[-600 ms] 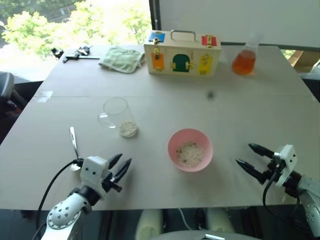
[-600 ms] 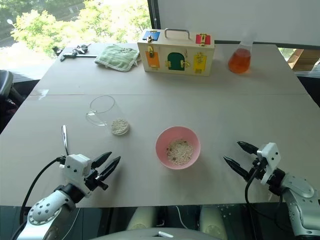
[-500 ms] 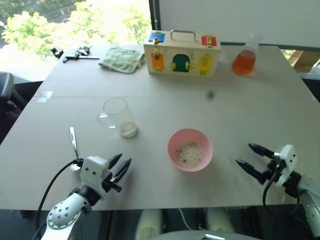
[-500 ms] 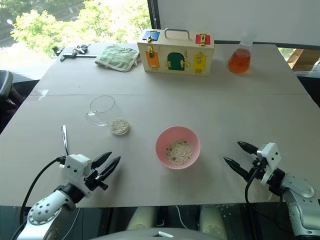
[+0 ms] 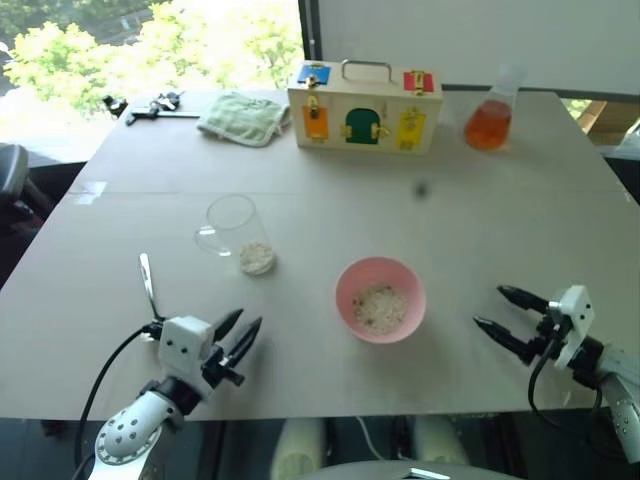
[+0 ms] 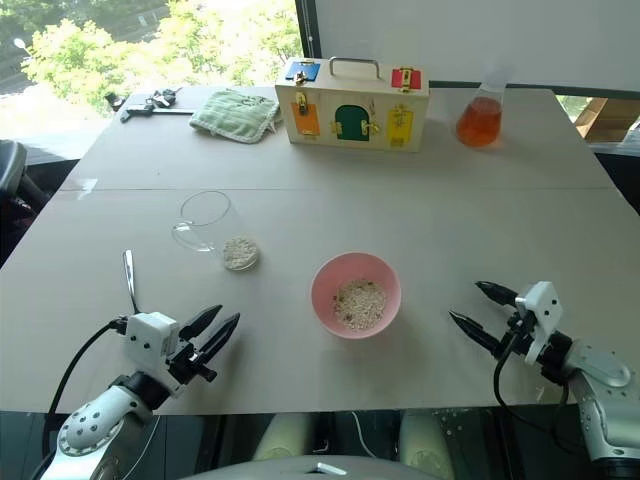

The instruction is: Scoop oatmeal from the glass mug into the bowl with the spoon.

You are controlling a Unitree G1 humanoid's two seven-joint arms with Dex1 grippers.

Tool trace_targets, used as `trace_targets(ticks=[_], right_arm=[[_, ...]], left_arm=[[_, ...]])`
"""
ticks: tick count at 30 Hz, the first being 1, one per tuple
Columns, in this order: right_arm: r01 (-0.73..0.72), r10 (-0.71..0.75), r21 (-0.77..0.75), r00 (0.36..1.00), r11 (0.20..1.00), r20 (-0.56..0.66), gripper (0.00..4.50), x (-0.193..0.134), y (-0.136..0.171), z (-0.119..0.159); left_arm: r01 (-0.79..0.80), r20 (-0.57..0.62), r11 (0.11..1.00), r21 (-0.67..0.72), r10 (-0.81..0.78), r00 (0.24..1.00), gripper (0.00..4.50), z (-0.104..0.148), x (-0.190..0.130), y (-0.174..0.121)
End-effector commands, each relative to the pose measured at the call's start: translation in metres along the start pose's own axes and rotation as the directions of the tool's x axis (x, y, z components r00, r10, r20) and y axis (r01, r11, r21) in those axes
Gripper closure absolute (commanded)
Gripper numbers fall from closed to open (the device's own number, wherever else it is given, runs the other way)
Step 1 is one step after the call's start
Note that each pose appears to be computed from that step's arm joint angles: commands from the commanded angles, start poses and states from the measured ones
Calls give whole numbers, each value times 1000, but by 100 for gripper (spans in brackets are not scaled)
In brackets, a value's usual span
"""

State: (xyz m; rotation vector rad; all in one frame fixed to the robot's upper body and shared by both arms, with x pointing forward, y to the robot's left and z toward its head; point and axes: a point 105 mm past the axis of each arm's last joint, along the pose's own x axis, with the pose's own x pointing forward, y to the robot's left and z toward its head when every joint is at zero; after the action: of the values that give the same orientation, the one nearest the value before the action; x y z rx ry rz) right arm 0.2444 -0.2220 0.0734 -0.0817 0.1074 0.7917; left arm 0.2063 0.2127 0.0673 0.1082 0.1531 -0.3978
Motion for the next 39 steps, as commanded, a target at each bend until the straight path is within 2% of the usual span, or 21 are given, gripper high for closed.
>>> trace_targets(ticks=[1, 7, 10, 12, 16, 19, 27, 33, 36, 39], right_arm=[[0, 1, -49, 1000, 999, 20, 21, -3, -6, 11], [-11, 12, -55, 1000, 998, 24, 21, -2, -7, 13], [-44, 47, -72, 998, 996, 37, 21, 2, -5, 21], [-104, 109, -113, 993, 988, 46, 21, 9, 2, 34], [-225, 243, -144, 963, 964, 120, 21, 26, 19, 76], [-354, 376, -201, 923, 913, 79, 21, 33, 38, 94], [-558, 592, -232, 796, 797, 121, 21, 53, 86, 141], [-638, 677, -253, 727, 727, 116, 21, 59, 103, 151], [-685, 724, -257, 683, 681, 97, 21, 58, 115, 154], [-697, 737, -271, 670, 664, 84, 21, 58, 120, 156]], left_arm=[[-17, 20, 1000, 6, 16, 1000, 265, 5, -2, 3], [-17, 28, 1000, 5, 17, 999, 265, 7, 0, 1], [-20, 64, 1000, 20, 19, 998, 265, 17, 1, -1], [-12, 122, 1000, 24, 9, 992, 265, 37, 5, -2], [-72, 258, 997, 31, 62, 964, 265, 89, 14, 8], [-152, 274, 988, -31, 154, 949, 265, 104, 16, 21], [-361, 157, 929, -87, 370, 916, 265, 99, -9, 48], [-588, 14, 802, -104, 593, 805, 265, 75, -36, 87], [-622, -78, 771, -139, 617, 783, 265, 59, -39, 98], [-640, -106, 757, -127, 631, 768, 265, 55, -40, 107]])
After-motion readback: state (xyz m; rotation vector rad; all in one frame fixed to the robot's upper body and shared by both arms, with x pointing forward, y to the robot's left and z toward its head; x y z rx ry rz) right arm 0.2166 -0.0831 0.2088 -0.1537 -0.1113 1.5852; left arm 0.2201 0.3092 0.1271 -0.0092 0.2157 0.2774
